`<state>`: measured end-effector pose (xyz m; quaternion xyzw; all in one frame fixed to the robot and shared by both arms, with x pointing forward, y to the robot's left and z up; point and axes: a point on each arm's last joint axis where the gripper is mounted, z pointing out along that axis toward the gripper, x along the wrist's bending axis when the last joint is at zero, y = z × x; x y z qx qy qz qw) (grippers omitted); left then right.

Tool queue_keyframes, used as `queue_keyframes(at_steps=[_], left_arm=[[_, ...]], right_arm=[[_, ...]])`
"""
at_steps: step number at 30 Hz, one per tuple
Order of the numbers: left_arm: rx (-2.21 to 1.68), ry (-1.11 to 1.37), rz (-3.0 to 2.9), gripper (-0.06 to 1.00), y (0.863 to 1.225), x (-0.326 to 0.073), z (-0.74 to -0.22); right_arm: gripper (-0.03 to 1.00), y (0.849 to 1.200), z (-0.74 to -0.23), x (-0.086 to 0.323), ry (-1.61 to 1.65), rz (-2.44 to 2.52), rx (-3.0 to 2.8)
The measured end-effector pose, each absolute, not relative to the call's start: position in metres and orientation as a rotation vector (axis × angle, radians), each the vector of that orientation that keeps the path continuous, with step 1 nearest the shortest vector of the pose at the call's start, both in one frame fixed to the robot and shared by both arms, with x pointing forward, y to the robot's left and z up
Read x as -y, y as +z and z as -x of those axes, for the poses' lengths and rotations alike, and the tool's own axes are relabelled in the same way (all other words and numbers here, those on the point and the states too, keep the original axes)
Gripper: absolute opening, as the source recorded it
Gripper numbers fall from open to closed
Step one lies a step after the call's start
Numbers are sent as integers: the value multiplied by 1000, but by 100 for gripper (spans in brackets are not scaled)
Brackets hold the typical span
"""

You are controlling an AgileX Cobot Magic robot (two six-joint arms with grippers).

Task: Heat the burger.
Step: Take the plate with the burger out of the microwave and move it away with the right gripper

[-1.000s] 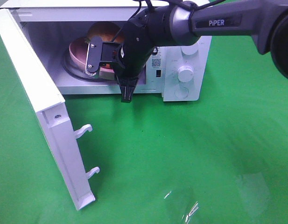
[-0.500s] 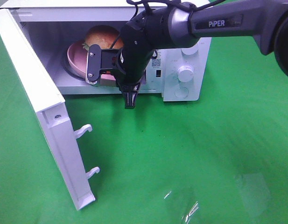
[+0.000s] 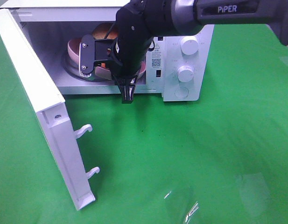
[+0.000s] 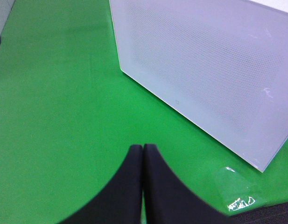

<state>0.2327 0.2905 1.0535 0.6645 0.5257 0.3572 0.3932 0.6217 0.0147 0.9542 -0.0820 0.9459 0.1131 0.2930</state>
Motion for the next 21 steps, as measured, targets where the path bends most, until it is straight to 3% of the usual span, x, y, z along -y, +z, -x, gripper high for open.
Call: queue_keyframes(at_steps=[21], left_arm=[[-1334, 906, -1686, 0, 1054, -290, -233]], right_arm=[[7, 962, -581, 12, 254, 526, -2444]])
